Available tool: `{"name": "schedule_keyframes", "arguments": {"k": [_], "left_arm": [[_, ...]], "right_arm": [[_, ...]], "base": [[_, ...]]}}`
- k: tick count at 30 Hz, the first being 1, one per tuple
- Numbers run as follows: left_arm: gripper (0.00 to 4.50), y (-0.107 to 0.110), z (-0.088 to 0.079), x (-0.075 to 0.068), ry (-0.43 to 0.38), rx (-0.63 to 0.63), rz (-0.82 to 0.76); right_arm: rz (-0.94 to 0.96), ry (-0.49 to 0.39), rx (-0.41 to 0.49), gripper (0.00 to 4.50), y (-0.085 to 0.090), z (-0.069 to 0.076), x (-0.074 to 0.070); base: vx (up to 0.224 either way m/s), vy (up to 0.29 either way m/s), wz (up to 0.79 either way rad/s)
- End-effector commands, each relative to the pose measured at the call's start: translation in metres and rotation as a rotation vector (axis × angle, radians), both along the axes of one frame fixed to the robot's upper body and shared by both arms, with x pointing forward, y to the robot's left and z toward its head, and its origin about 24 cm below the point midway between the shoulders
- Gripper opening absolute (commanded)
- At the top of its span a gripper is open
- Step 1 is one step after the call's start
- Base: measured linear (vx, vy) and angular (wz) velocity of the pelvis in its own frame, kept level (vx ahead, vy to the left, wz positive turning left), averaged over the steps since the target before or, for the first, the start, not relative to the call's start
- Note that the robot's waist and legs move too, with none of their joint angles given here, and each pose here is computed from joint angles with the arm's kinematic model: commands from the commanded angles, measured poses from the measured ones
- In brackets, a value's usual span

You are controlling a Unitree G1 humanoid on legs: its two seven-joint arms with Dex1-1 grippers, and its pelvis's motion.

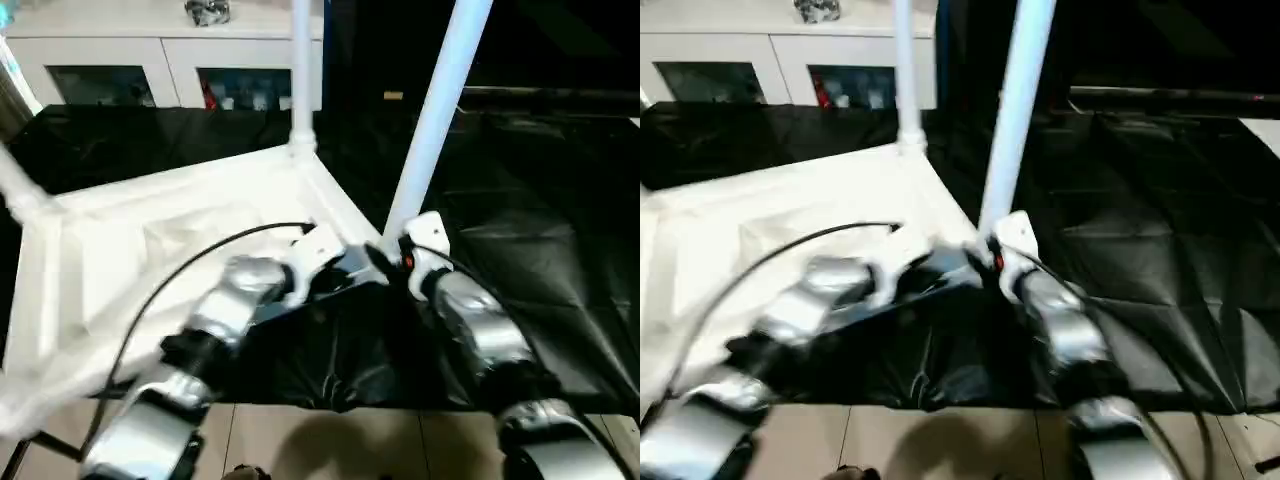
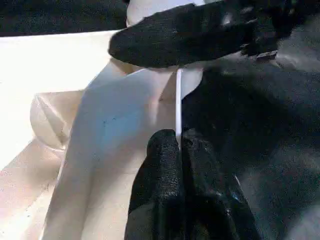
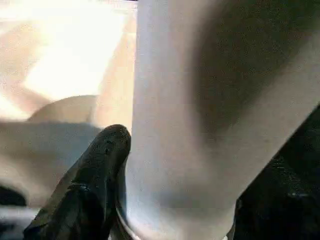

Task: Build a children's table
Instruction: Rotate leg to tighten

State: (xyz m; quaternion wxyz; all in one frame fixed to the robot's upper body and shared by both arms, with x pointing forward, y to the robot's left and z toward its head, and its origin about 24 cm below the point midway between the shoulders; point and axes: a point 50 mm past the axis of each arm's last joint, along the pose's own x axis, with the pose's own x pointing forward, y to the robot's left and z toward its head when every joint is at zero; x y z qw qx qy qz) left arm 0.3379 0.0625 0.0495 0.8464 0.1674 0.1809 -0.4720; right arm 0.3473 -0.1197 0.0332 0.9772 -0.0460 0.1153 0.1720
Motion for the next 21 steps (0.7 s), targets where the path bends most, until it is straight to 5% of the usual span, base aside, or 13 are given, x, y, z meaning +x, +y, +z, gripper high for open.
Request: {"name": "schedule_keyframes", "arguments": {"k": [1, 6, 7, 10, 13, 21], "left_arm": [[0.0, -0.014, 0.02, 0.01, -0.088, -0.065, 0.059], [0.0, -0.018, 0.021, 0.009, -0.095, -0.078, 0.035], [0.0, -0.018, 0.021, 0.008, -0.099, -0.08, 0.024], [0.0, -0.013, 0.02, 0.006, -0.103, -0.081, -0.005], [0.0, -0.007, 0.019, 0.002, -0.106, -0.089, -0.053], [0.0, 0.008, 0.02, -0.009, -0.084, -0.111, -0.19]], "right_arm": [[-0.123, 0.107, 0.039, 2.74, 0.008, -0.018, -0.002], [-0.123, 0.089, 0.053, 2.74, 0.016, -0.015, 0.001], [-0.112, 0.081, 0.08, 3.3, 0.017, -0.013, 0.002], [-0.073, 0.062, 0.134, 3.44, 0.014, -0.008, 0.003], [-0.037, 0.018, 0.075, 3.78, 0.006, -0.003, 0.005], [0.196, -0.048, -0.031, 3.78, -0.014, 0.009, 0.0]], "base": [[0.0, 0.0, 0.0], [0.0, 0.0, 0.0], [0.0, 0.0, 0.0], [0.0, 0.0, 0.0], [0.0, 0.0, 0.0], [0.0, 0.0, 0.0]]}}
